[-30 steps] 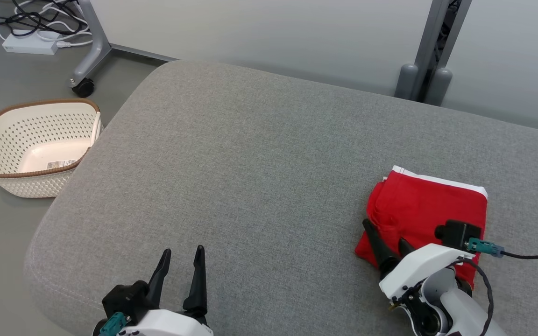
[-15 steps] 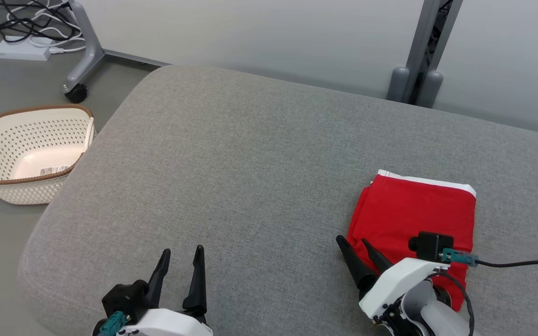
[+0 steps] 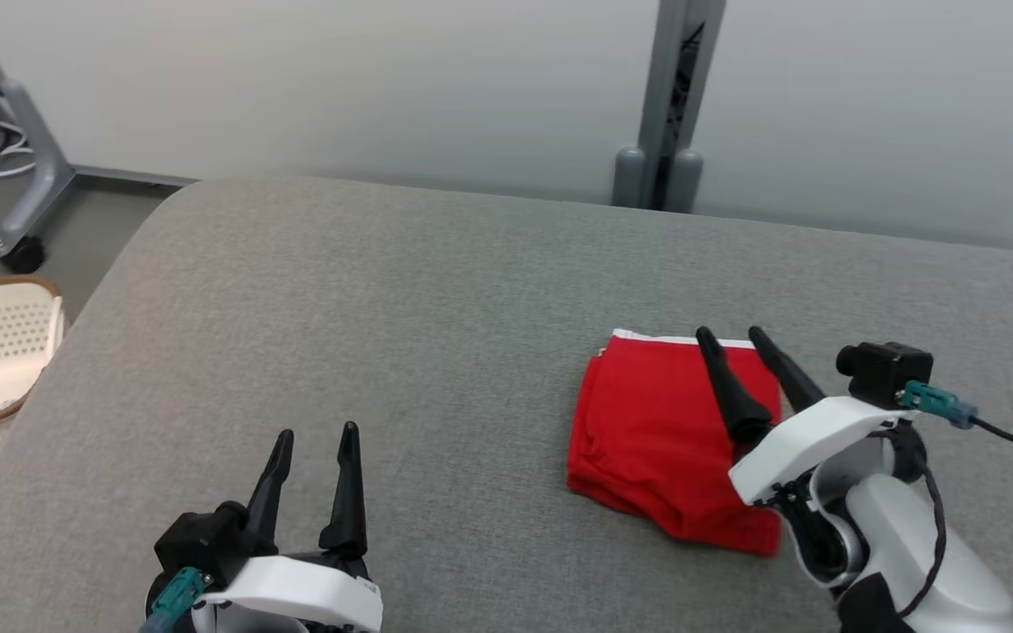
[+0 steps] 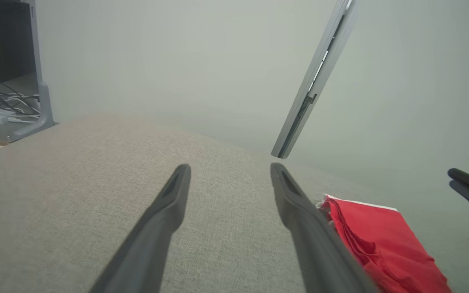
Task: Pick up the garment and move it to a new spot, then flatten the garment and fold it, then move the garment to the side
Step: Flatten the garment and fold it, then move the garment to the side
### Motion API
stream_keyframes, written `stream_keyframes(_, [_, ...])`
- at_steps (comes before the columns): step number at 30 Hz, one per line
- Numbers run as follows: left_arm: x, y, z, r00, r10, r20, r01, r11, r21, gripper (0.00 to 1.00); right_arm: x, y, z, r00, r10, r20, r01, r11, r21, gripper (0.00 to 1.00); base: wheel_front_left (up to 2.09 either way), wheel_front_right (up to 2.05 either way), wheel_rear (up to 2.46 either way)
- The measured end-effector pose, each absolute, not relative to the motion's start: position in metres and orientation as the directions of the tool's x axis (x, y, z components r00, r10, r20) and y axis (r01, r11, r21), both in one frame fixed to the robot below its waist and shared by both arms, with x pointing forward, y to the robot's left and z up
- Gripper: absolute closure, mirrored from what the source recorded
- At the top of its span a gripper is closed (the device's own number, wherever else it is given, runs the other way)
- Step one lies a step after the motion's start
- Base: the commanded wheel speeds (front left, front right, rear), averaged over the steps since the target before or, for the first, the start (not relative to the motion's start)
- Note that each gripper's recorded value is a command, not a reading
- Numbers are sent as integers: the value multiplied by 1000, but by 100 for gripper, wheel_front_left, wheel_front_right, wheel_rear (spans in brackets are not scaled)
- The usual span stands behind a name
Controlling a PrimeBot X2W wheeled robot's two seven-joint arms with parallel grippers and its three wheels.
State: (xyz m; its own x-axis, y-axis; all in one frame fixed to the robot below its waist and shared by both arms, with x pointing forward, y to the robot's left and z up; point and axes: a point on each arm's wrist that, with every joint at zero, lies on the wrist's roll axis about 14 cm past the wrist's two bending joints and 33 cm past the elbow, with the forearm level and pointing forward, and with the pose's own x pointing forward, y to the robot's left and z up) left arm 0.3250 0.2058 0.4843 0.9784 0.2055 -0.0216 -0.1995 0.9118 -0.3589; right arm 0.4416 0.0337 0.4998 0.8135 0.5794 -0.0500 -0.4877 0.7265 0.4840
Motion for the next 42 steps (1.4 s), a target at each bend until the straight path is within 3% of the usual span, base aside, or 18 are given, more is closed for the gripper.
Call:
stream_keyframes(5, [341, 191, 501, 988, 151, 34, -127, 918, -374, 0, 456, -26, 532, 868, 495, 37, -488, 838, 246, 0, 0, 0, 0])
stream_keyframes(12, [358, 169, 516, 994, 78, 80, -43, 926, -374, 0, 442, -107, 553, 928, 354, 118, -357, 934, 4, 0, 0, 0, 0])
stream_keyframes(23, [362, 149, 505, 999, 14, 51, 5, 933, -360, 0, 397, -156, 521, 980, 169, 104, -177, 982, 72, 0, 0, 0, 0])
stream_keyframes(34, [356, 152, 492, 1000, 19, 12, -14, 936, -350, 0, 397, -148, 511, 982, 170, 86, -179, 978, 109, 0, 0, 0, 0])
stream_keyframes(42, [358, 154, 489, 1000, 26, 0, -24, 938, -345, 0, 413, -114, 487, 956, 284, -67, -257, 929, 268, 0, 0, 0, 0])
